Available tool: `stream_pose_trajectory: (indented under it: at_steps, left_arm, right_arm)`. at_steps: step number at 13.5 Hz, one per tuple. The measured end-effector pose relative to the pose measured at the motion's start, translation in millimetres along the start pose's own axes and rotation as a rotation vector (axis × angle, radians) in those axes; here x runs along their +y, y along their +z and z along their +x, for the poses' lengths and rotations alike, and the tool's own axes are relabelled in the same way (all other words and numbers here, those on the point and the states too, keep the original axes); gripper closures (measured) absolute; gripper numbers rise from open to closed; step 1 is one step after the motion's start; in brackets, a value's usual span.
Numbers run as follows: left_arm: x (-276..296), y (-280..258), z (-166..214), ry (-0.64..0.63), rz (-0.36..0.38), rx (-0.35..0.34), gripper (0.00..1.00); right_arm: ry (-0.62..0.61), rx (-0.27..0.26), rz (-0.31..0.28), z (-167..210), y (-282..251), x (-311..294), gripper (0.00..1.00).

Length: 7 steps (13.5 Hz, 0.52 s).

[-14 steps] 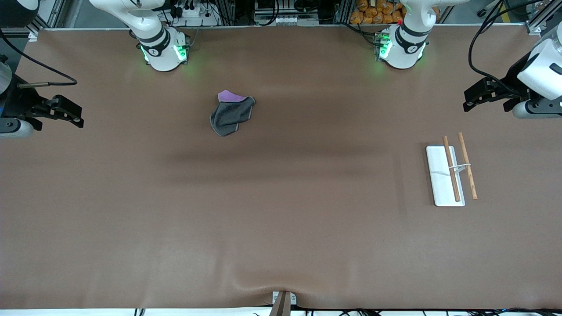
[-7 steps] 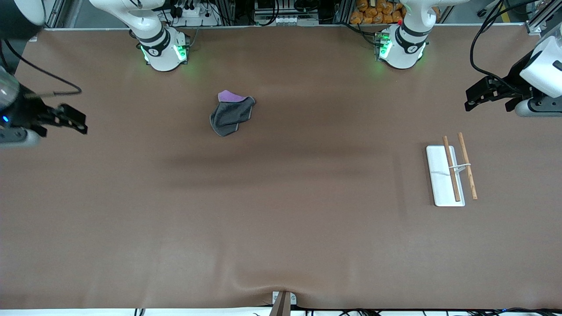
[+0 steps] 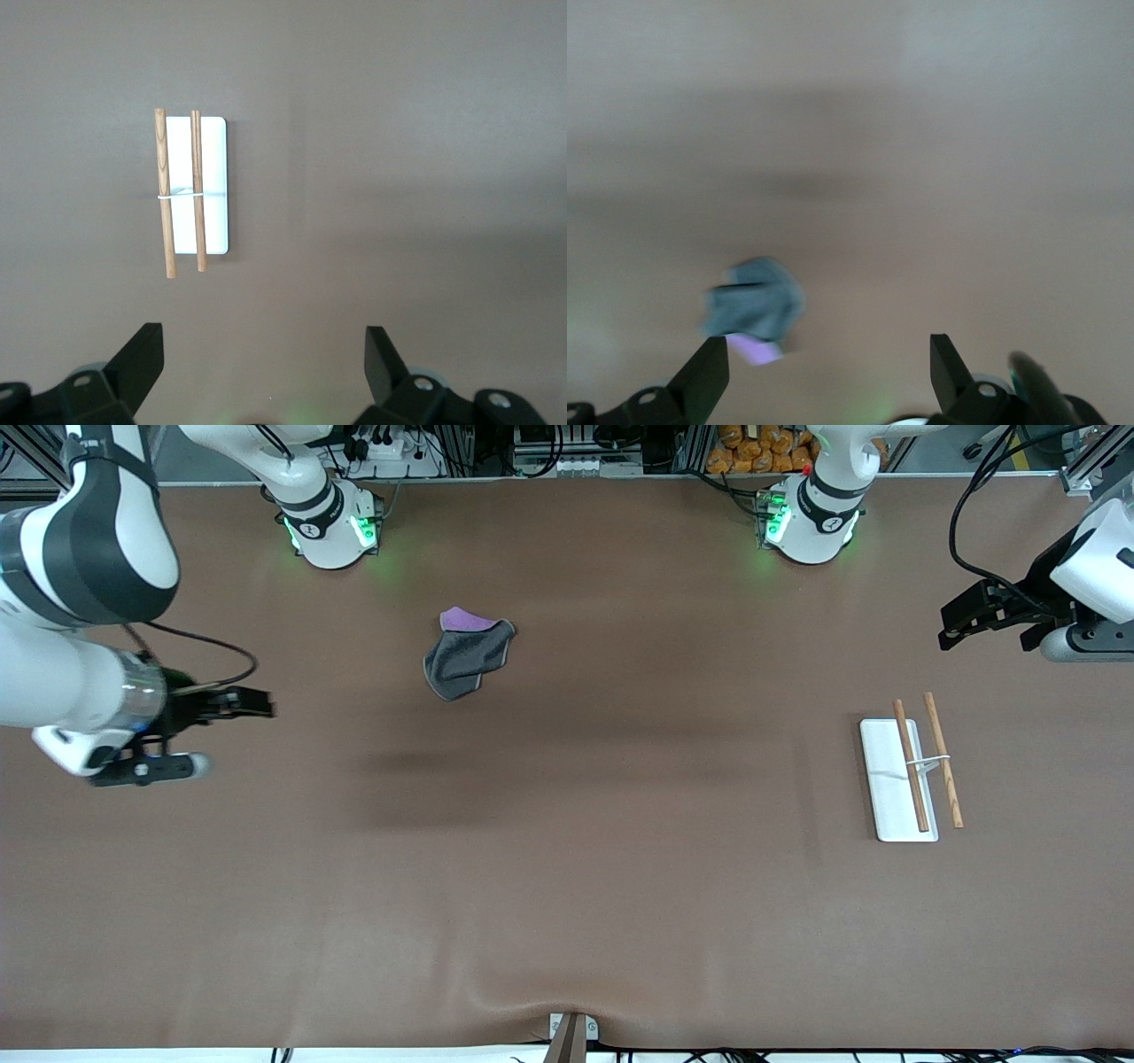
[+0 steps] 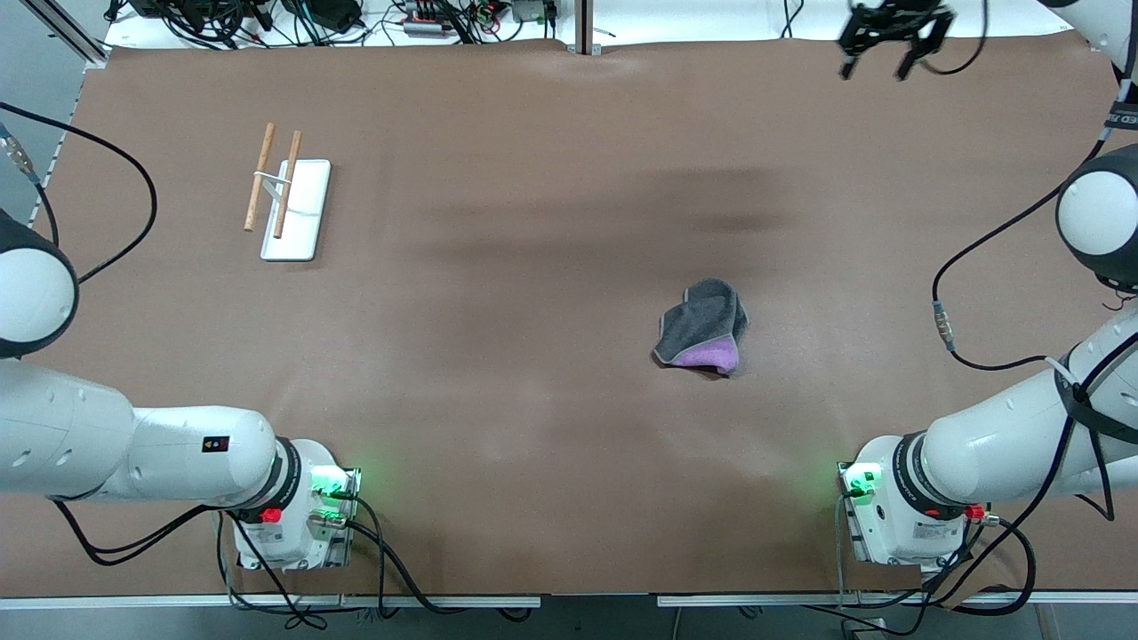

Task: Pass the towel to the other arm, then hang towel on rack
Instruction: 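Move the right gripper toward the grey-purple towel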

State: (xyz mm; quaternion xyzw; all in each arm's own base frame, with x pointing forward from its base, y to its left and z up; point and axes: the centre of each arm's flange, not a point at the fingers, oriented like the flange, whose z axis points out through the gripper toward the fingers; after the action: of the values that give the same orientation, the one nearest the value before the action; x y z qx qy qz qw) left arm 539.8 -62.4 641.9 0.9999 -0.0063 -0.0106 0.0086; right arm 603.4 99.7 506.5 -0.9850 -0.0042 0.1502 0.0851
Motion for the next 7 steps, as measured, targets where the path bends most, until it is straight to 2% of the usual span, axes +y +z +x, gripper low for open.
stream_pose_trajectory:
  at_steps: [1,3,7]
  left_arm:
    - [0.7,0.3,0.1,0.001,0.000,-0.001,0.00]
    - [2.4,1.4,0.5,0.005,0.000,-0.002,0.00]
    - [2.4,7.2,2.3,0.004,0.000,-0.010,0.00]
  right_arm:
    - [0.042,-0.014,0.039,-2.8,3.1,-18.3,0.00]
    - [0.131,-0.037,0.055,-9.8,11.3,-55.9,0.00]
    - [0.385,-0.094,-0.011,-32.8,47.8,-135.5,0.00]
